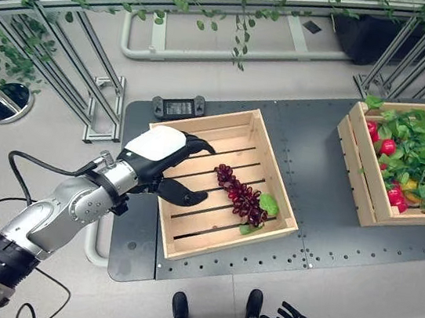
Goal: Pick up the fruits from the basket on one side to the basket on the other side
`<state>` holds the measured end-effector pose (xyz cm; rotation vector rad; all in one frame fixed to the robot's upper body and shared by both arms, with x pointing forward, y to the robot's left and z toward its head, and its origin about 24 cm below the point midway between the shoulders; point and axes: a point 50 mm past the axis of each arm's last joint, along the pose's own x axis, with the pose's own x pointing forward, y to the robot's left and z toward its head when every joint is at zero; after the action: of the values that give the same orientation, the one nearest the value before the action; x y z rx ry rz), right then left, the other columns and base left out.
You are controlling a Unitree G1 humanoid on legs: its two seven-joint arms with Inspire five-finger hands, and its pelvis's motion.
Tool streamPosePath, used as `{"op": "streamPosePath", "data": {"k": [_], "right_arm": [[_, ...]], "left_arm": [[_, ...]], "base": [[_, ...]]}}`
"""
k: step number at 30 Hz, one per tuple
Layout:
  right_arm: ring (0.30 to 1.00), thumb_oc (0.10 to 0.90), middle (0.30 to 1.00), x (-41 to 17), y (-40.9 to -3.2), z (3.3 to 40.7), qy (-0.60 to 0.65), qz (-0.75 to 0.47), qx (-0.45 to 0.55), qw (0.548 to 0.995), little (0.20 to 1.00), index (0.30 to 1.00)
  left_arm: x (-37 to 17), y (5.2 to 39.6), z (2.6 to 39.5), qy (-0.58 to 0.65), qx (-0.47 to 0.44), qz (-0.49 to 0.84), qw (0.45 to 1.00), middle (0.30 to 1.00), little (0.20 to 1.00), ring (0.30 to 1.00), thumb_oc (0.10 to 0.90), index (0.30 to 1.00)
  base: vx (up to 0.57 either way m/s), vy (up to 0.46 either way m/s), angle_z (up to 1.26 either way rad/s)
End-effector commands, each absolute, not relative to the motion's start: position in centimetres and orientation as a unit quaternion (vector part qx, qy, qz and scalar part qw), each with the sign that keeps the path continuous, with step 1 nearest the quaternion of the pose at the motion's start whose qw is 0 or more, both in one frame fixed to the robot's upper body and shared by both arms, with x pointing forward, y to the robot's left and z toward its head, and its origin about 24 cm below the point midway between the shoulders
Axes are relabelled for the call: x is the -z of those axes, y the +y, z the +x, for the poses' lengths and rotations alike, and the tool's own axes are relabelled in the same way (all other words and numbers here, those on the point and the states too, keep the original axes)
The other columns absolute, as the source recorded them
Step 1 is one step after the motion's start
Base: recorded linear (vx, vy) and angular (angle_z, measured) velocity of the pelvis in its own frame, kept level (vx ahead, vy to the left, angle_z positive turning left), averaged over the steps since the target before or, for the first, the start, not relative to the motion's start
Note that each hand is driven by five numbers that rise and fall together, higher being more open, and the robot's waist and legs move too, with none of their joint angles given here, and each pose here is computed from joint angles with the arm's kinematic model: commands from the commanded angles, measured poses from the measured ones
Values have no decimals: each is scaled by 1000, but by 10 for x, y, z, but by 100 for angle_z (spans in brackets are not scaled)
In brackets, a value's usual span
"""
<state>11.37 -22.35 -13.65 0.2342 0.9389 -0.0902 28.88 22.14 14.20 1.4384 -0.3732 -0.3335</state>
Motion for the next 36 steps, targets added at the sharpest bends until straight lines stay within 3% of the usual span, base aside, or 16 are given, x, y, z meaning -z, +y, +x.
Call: {"op": "streamPosePath", "data": {"k": [1, 6, 10, 17, 24, 36], "right_arm": [[900, 800, 900, 123, -235, 130, 403, 122, 40, 906, 900, 900], [900, 800, 900, 115, -241, 147, 381, 110, 26, 918, 900, 900], [900, 800, 900, 107, -241, 159, 360, 97, 13, 928, 900, 900], [900, 800, 900, 98, -234, 176, 329, 90, -11, 940, 900, 900], [900, 800, 900, 93, -232, 185, 310, 95, -10, 946, 900, 900], [900, 800, 900, 86, -229, 200, 295, 93, -20, 951, 900, 900]], "left_arm": [[-205, 212, 305, -318, 44, 679, 661, 900, 900, 900, 800, 900], [-212, 209, 328, -322, 6, 762, 562, 900, 900, 900, 800, 900], [-219, 205, 339, -328, -8, 787, 522, 900, 900, 900, 800, 900], [-227, 196, 357, -358, -49, 800, 480, 900, 900, 900, 800, 900], [-226, 190, 366, -362, -55, 803, 470, 900, 900, 900, 800, 900], [-224, 173, 380, -259, 7, 875, 409, 900, 900, 900, 800, 900]], "base": [[-71, 5, -5], [-59, 6, -7], [-58, 10, -1], [-53, 3, -3], [-18, -3, -1], [-1, 1, -4]]}}
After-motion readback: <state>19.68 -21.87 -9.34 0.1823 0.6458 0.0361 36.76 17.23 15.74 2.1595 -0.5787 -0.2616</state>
